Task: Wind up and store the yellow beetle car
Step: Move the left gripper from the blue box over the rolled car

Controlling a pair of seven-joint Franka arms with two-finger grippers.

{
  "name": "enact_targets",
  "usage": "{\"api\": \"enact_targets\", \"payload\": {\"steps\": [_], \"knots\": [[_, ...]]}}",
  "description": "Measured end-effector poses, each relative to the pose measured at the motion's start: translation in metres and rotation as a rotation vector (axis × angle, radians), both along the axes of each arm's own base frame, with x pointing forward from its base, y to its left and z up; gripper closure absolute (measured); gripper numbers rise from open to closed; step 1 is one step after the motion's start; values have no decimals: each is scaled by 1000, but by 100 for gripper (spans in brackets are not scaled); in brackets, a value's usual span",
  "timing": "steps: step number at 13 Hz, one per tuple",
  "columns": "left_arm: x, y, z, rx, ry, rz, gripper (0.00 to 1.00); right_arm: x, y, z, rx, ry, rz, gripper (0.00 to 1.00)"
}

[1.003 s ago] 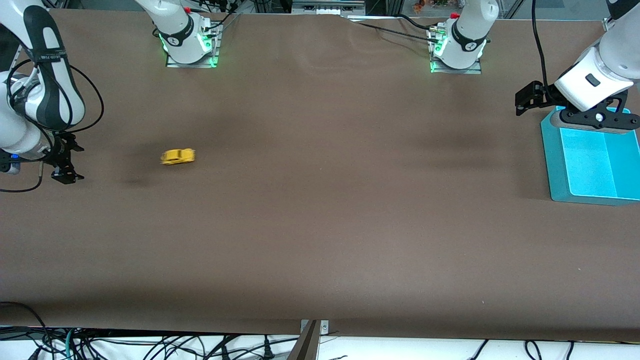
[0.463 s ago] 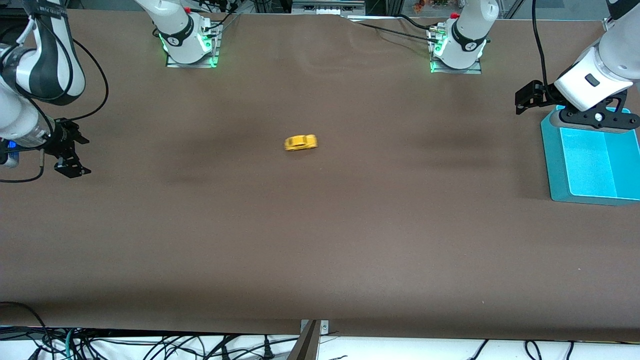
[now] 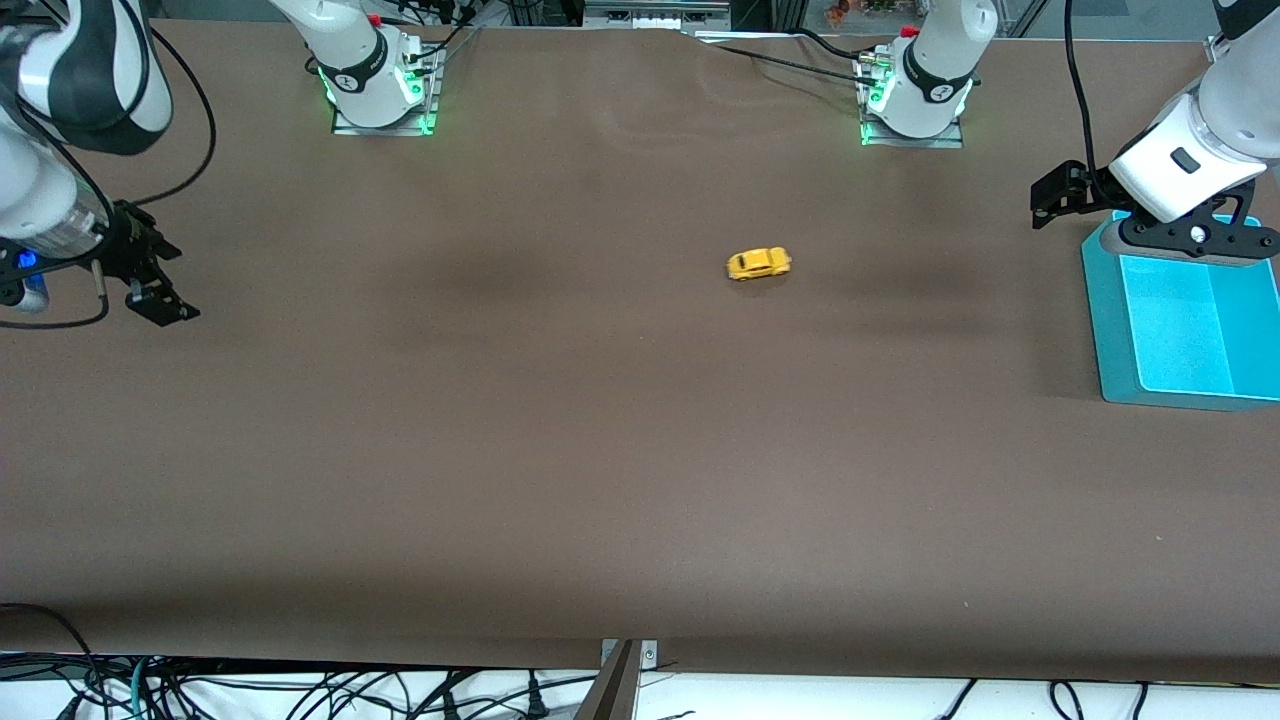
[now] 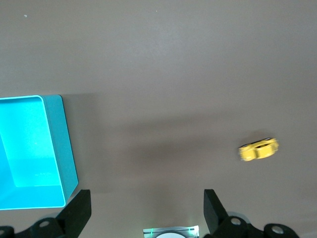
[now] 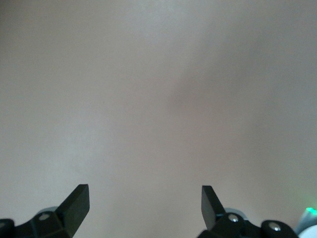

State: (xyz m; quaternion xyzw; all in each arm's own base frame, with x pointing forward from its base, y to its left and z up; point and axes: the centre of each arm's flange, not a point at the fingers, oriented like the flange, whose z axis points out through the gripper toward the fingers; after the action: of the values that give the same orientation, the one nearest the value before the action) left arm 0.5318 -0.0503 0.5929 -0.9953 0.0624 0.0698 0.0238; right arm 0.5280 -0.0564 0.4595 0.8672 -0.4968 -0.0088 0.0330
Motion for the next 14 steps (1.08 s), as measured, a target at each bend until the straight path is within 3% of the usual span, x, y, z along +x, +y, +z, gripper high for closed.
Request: {"api": "enact_targets", "payload": {"steps": [3, 6, 11, 14], "knots": [[0, -3, -4, 1, 17, -5, 0, -12, 20, 52, 11, 60, 213, 0], [-2, -10, -15, -27, 76, -25, 0, -19, 42, 99, 24, 82, 492, 0], [-19, -12, -61, -79, 247, -261, 0, -28, 73, 147, 47, 95, 735, 0], [-29, -15, -91, -124, 290, -430, 0, -29, 83, 149, 100, 82, 819, 0]]}}
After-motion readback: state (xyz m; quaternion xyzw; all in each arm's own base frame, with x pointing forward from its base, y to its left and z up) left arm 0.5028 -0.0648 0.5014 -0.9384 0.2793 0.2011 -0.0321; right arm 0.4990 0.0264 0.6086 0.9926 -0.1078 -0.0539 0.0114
